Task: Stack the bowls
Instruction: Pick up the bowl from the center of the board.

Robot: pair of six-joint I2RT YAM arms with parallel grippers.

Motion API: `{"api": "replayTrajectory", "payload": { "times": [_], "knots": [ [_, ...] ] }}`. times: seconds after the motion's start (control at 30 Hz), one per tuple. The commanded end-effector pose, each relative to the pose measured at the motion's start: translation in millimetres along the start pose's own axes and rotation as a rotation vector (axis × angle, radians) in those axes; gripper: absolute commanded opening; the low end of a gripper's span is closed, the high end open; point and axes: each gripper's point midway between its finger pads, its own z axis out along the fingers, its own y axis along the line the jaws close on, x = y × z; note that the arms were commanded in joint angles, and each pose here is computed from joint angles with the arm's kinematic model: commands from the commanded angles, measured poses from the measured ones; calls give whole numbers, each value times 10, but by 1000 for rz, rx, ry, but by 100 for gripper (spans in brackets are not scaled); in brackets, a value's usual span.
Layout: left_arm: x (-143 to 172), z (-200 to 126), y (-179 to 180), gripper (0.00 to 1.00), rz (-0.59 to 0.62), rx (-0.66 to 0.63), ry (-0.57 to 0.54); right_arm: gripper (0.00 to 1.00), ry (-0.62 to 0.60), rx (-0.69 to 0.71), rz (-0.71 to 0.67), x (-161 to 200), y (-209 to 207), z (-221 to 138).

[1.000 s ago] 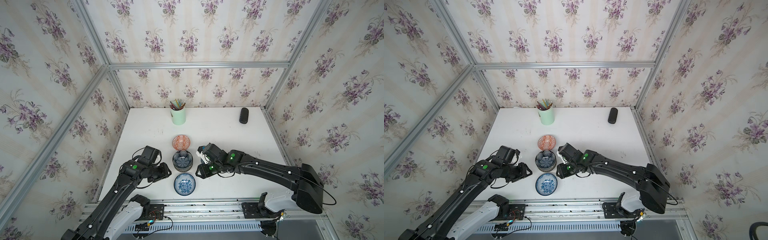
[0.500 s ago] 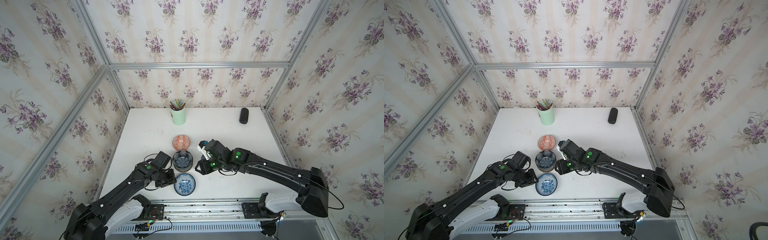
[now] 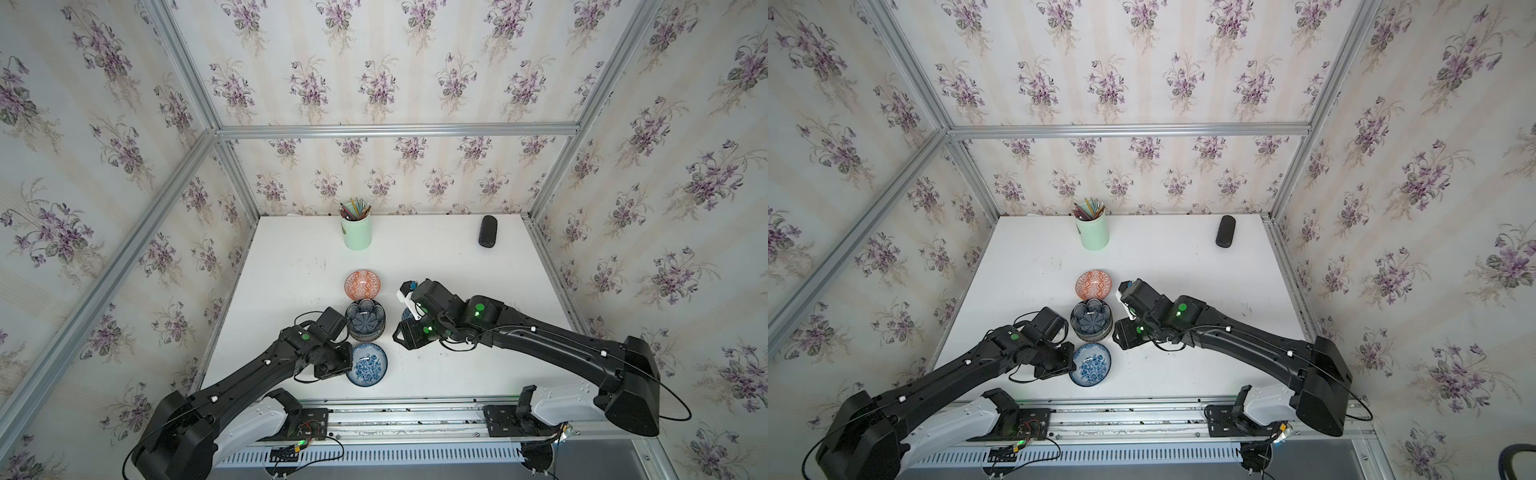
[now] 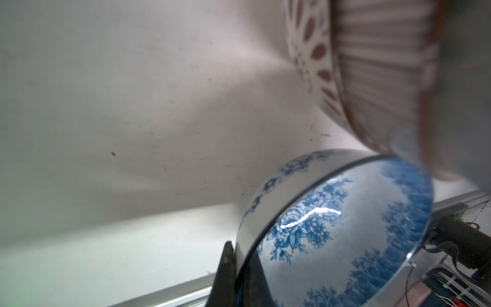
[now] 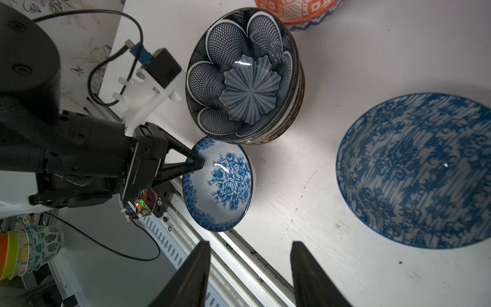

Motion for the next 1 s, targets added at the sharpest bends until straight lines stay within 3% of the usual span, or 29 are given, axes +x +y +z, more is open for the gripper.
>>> {"api": "replayTrajectory", "payload": {
  "times": [0.0, 0.37, 0.6, 0.73, 0.97],
  "knots": [
    [17, -109, -19, 0, -1, -1, -13, 54, -2, 14, -11, -4, -20, 3],
    [229, -670, -84, 0, 98, -17, -8, 54, -2, 3, -26, -62, 44, -48],
    [-9, -1087, -443, 0, 202, -31, -48, 54, -26, -21, -58, -272, 239, -226],
    [-202, -1112, -668, 0, 257, -53, -28, 54, -38, -44, -70, -360, 347, -338],
    [-386, -1152, -943, 0, 313, -44, -18, 47, -12, 35, -70, -339, 214, -293]
  ]
}}
